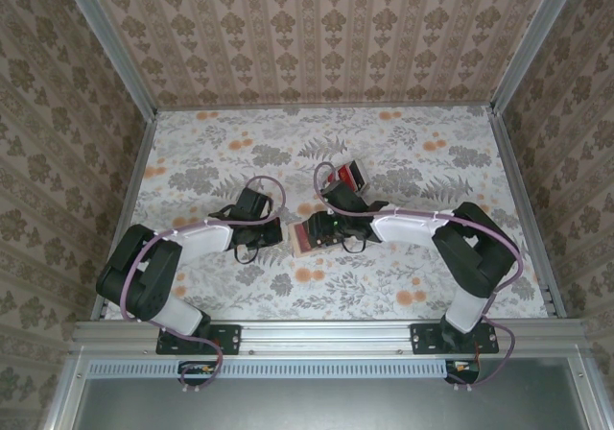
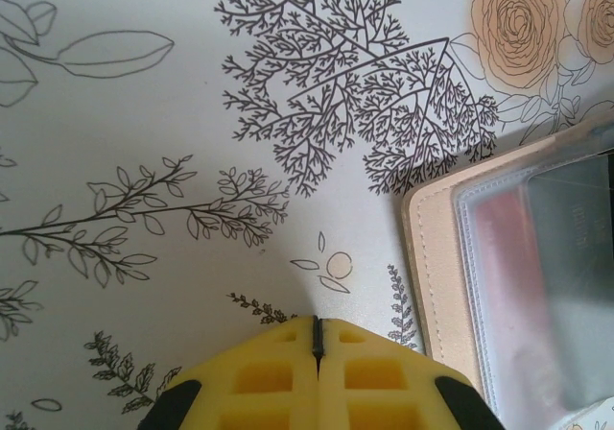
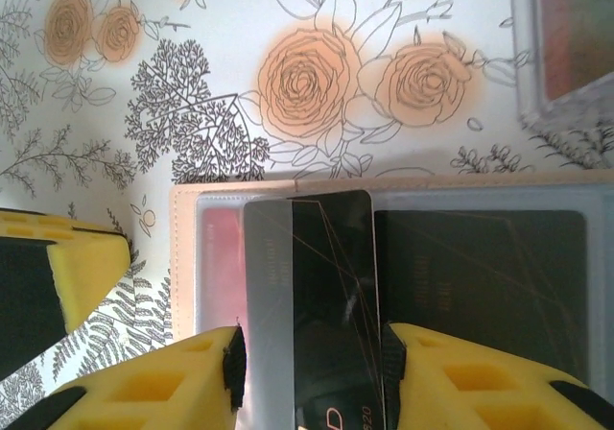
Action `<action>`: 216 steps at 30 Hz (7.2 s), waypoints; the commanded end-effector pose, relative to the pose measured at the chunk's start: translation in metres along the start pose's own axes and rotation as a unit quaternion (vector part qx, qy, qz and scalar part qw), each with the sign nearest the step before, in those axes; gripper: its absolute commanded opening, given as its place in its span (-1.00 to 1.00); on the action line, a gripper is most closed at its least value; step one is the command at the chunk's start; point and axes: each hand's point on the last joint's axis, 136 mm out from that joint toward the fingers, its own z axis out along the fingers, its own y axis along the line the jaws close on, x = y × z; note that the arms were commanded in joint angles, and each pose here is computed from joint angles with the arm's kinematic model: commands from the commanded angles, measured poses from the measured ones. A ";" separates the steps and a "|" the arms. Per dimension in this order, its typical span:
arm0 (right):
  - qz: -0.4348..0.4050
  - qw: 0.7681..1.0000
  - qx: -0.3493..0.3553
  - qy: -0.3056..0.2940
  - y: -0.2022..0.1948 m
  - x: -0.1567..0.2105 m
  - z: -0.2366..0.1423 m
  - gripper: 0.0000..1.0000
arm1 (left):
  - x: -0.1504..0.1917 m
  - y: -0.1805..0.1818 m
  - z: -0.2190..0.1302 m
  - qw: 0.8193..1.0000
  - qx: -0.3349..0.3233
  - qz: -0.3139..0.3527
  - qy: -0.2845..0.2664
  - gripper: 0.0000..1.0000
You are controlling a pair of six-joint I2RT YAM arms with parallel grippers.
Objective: Put the credit cards into the card holder
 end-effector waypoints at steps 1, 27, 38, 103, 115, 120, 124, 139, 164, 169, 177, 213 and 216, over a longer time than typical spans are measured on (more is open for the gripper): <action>-0.031 0.999 0.040 0.003 -0.010 -0.005 -0.012 -0.14 | 0.012 0.005 0.005 1.000 -0.012 -0.009 0.019 -0.96; -0.032 0.997 0.030 0.061 -0.007 0.025 0.026 -0.70 | 0.019 -0.017 0.029 0.999 0.006 0.000 0.038 -0.96; -0.016 0.997 -0.033 0.061 0.024 0.023 0.023 -0.70 | 0.021 -0.020 0.030 0.999 0.000 0.006 0.037 -0.97; -0.027 0.989 -0.122 0.081 0.073 -0.002 -0.010 -0.70 | 0.010 -0.004 0.000 0.999 -0.040 0.018 -0.012 -0.99; -0.026 0.989 -0.104 0.107 0.064 0.022 -0.004 0.06 | -0.011 0.017 -0.034 0.998 -0.040 -0.004 -0.054 -0.97; -0.042 0.990 -0.108 0.076 0.072 0.002 -0.029 0.18 | -0.019 0.003 -0.041 0.998 -0.015 0.001 -0.064 -0.96; -0.038 0.993 -0.107 0.044 0.071 -0.013 -0.050 0.35 | -0.025 0.004 -0.050 0.996 -0.023 0.010 -0.083 -0.93; 0.009 1.000 -0.020 0.014 -0.001 -0.012 -0.051 -0.20 | -0.059 -0.026 -0.090 0.991 0.005 0.047 -0.129 -0.92; -0.032 0.993 -0.030 0.108 0.022 0.030 0.010 -0.56 | -0.044 -0.076 -0.011 0.996 0.061 0.058 -0.033 -0.91; -0.037 0.994 -0.039 0.100 0.026 0.027 -0.002 -0.53 | -0.035 -0.057 0.006 0.999 0.019 0.047 -0.014 -0.96; 0.031 0.997 -0.020 0.072 -0.017 0.014 -0.009 -0.10 | 0.006 -0.018 0.014 1.000 -0.016 0.018 0.017 -1.00; -0.129 0.950 0.284 -0.023 -0.085 0.008 -0.170 -0.68 | -0.009 -0.004 -0.010 0.998 -0.038 0.023 -0.036 -1.00; -0.145 0.937 0.317 -0.013 -0.091 0.014 -0.176 -0.68 | -0.010 -0.004 -0.010 0.998 -0.033 0.022 -0.040 -1.00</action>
